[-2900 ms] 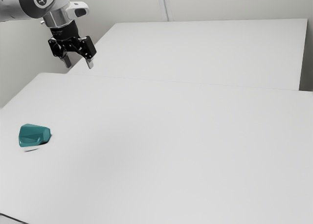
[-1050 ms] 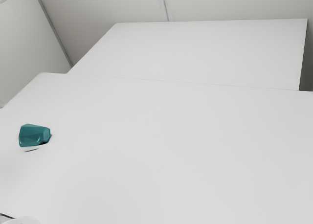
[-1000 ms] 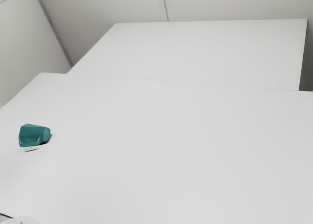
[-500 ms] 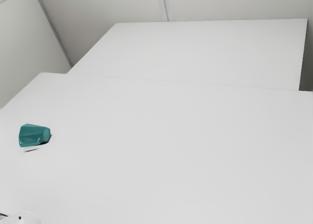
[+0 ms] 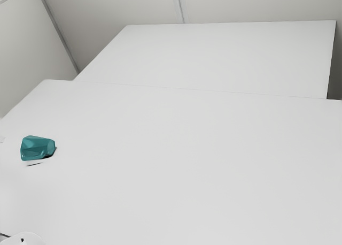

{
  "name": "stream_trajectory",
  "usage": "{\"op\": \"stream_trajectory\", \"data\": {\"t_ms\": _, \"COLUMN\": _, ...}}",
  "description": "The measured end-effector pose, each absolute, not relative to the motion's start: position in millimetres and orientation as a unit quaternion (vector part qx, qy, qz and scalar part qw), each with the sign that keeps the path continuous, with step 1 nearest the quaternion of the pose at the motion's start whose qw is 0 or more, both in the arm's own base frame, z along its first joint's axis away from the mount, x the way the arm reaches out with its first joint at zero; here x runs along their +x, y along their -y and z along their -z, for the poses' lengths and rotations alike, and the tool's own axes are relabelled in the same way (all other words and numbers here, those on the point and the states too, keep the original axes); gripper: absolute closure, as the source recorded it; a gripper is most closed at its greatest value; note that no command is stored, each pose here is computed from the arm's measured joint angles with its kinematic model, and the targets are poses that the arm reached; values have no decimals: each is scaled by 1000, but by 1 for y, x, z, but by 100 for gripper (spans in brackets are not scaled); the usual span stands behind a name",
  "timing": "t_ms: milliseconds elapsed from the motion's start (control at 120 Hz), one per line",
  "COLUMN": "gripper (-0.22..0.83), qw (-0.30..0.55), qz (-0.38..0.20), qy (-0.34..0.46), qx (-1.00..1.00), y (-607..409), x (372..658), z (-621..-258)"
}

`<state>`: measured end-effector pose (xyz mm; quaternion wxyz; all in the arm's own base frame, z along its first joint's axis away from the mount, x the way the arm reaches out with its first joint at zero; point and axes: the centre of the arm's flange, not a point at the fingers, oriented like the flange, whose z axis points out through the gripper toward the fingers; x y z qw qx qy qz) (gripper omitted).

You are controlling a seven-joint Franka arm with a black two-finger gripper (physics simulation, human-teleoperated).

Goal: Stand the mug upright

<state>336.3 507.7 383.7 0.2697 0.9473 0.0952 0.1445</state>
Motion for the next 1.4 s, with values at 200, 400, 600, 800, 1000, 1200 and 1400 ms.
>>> {"op": "stream_trajectory", "data": {"t_ms": 200, "gripper": 2, "qw": 312, "qz": -118, "qy": -122, "qx": 935, "y": -501, "x": 341, "z": -367}}
{"op": "stream_trajectory", "data": {"t_ms": 400, "gripper": 2, "qw": 322, "qz": -101, "qy": -129, "qx": 932, "y": -503, "x": 365, "z": -361}}
{"op": "stream_trajectory", "data": {"t_ms": 600, "gripper": 2, "qw": 317, "qz": -94, "qy": -129, "qx": 935, "y": -509, "x": 389, "z": -362}}
{"op": "stream_trajectory", "data": {"t_ms": 800, "gripper": 2, "qw": 320, "qz": -81, "qy": -131, "qx": 935, "y": -511, "x": 410, "z": -346}}
{"op": "stream_trajectory", "data": {"t_ms": 1000, "gripper": 2, "qw": 323, "qz": -72, "qy": -135, "qx": 934, "y": -512, "x": 425, "z": -327}}
{"op": "stream_trajectory", "data": {"t_ms": 1200, "gripper": 2, "qw": 329, "qz": -61, "qy": -137, "qx": 932, "y": -508, "x": 439, "z": -308}}
{"op": "stream_trajectory", "data": {"t_ms": 1400, "gripper": 2, "qw": 331, "qz": -58, "qy": -139, "qx": 931, "y": -503, "x": 446, "z": -306}}
